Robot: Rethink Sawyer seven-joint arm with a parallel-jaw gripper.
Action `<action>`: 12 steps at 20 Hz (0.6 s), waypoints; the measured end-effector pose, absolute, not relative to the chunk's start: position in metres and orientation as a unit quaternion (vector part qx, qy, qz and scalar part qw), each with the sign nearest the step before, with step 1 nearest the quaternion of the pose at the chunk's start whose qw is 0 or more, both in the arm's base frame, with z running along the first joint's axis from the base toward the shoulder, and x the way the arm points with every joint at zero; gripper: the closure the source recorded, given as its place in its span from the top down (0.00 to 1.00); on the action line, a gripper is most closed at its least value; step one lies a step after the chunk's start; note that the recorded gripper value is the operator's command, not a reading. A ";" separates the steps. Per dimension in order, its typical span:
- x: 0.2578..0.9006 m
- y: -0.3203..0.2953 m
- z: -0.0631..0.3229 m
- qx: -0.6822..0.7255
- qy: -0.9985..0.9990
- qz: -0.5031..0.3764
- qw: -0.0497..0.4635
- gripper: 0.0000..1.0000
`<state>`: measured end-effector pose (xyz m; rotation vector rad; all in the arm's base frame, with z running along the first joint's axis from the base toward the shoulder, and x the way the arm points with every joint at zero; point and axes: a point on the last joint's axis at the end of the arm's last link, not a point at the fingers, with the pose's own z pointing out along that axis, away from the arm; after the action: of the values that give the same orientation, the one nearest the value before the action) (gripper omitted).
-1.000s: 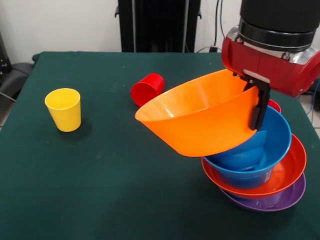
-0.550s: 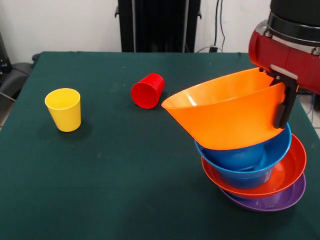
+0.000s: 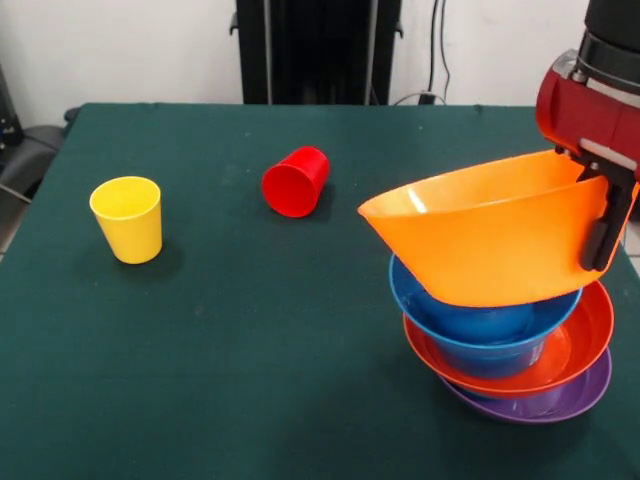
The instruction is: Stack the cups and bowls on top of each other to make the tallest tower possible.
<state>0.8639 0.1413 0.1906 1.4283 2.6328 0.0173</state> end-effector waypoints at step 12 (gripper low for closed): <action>0.864 0.134 0.176 0.474 0.877 -0.013 0.076 0.00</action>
<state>0.8642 0.1340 0.1756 1.4209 2.6302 -0.0382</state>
